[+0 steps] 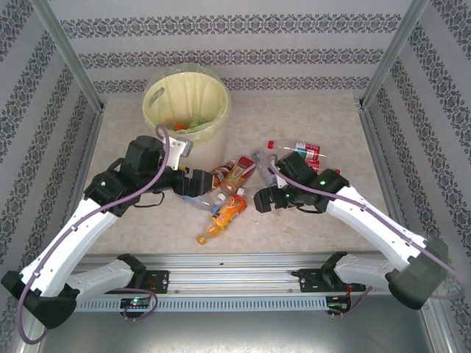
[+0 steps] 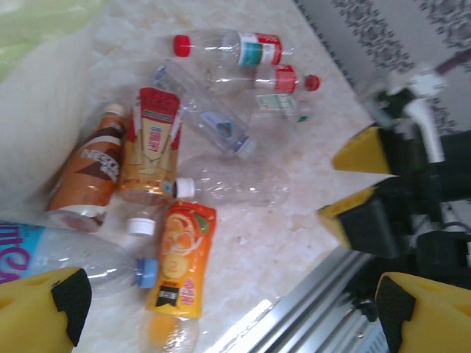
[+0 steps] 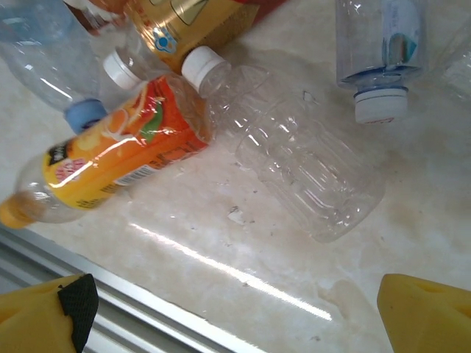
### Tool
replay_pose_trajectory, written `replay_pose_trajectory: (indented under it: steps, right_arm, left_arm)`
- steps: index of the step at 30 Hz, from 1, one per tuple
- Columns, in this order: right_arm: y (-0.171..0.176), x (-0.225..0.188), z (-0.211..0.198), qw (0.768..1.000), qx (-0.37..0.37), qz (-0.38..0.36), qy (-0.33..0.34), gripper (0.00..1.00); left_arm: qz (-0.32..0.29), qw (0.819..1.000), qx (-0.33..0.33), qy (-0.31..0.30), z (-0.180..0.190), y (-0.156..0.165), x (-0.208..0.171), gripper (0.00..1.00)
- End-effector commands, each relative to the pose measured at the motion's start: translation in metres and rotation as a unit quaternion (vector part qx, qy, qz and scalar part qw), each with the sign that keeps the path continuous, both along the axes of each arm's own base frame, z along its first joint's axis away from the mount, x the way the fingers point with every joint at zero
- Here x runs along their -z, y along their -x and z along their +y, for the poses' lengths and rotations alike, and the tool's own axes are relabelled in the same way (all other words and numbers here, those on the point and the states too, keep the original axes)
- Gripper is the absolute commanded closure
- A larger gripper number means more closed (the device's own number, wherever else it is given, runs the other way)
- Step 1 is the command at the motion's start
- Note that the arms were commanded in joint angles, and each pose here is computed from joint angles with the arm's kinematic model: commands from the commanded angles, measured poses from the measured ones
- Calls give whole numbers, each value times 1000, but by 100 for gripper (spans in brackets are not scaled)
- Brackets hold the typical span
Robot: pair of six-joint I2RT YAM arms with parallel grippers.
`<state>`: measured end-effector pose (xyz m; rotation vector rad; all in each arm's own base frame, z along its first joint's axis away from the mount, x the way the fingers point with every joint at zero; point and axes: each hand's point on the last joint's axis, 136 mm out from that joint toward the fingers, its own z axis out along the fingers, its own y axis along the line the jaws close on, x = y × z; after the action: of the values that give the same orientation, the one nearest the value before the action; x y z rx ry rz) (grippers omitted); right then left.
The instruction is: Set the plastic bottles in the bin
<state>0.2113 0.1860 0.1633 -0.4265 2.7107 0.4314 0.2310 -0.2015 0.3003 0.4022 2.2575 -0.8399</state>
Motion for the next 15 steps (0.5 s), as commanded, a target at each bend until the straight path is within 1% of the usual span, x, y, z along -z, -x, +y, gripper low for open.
replay_pose_trajectory:
  steps: [1,5,7,11,15]
  right_arm:
    - [-11,7,-8,997,-33,-24,64,2]
    - [-21,20,-6,993,-57,-26,96,2]
    - [-23,27,-3,992,-75,-17,105,3]
    - [-27,41,1,986,-108,2,128,4]
    - [-30,55,5,979,-138,22,146,4]
  left_arm:
    - [-26,997,13,71,-15,2,-21,0]
    - [-21,997,-3,78,-10,4,-6,0]
    - [-18,996,-20,80,-6,3,4,0]
    - [-14,993,-35,116,-6,4,14,0]
    - [1,992,-42,118,-6,5,30,0]
